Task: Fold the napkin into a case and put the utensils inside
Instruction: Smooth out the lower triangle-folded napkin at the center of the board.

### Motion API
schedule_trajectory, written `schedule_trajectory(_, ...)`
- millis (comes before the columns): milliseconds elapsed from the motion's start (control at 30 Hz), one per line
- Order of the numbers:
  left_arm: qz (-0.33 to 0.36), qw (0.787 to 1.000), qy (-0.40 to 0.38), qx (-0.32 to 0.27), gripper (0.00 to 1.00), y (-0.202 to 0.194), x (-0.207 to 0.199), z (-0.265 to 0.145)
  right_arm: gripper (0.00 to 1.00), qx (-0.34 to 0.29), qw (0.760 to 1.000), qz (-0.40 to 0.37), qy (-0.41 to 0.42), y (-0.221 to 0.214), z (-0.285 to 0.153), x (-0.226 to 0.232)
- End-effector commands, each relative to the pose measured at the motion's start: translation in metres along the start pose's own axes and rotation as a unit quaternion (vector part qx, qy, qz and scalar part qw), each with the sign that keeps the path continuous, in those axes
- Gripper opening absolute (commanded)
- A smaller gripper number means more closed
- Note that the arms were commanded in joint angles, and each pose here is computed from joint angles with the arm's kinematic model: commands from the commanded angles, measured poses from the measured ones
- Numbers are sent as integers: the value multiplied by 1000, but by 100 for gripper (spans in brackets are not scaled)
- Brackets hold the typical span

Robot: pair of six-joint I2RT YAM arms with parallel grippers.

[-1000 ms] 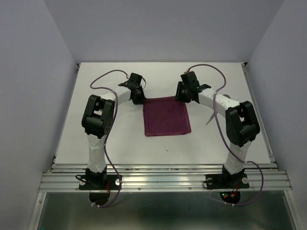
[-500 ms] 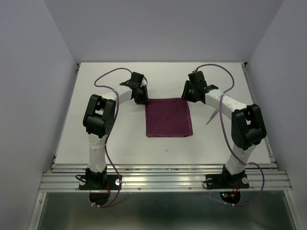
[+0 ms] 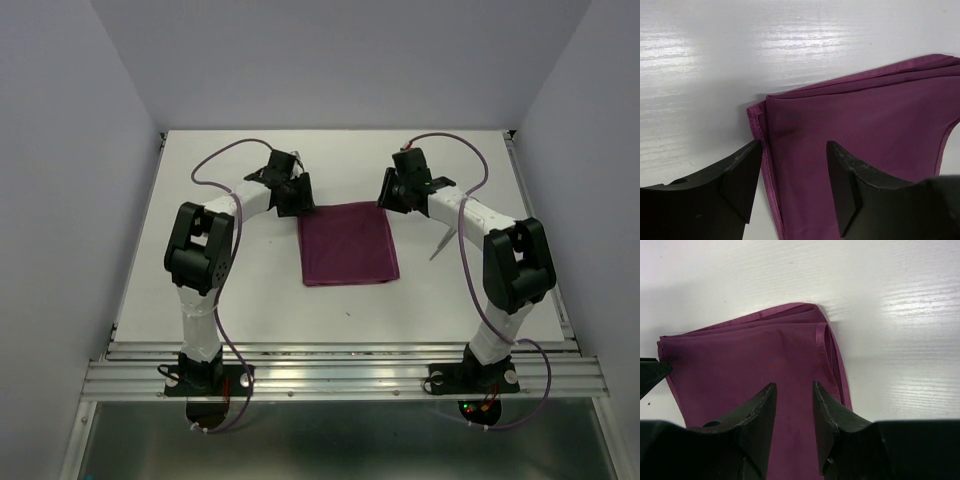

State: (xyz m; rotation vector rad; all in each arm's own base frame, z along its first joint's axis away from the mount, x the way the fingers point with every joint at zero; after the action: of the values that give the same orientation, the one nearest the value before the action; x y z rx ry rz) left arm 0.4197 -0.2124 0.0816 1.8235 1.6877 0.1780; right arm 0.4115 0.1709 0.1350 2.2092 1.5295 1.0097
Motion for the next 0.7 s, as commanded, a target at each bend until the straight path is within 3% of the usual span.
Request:
schedule_trajectory(0,7,998,-22,-50,68,23,-15,-25,40,-16,999,-5,40,13,-11,17)
schedule_trajectory(133,9,998,-24,-53,81,21,-14,-26,40,-12,999,-1,52,11,-9,20)
schedule_trajectory(300,6,999,-18,-49,81,18,-10,-23,40,16,994,-3,104,-6,-9,47)
schedule_trajectory(533,-2,999,-19,-35,78,11,-9,-16,39,76,974,-19,215,-62,-4,120)
schedule_trajectory(667,-6,999,-23,-31,77,10,-10,-13,39,103,969,-15,224,-81,12,133)
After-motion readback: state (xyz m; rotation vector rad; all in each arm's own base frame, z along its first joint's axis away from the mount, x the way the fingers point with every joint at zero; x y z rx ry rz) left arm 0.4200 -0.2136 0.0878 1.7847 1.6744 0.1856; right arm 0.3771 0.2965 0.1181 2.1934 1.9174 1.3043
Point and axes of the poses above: each gripper's point midway between its finger pads, its own z axis out along the fingers, its own x axis along the line the jaws close on, y = z × x, the point moved 4 cm from there along -z, back along the fingers, and after that the axes turned 8 degrees about z, right-handed, at the moved point
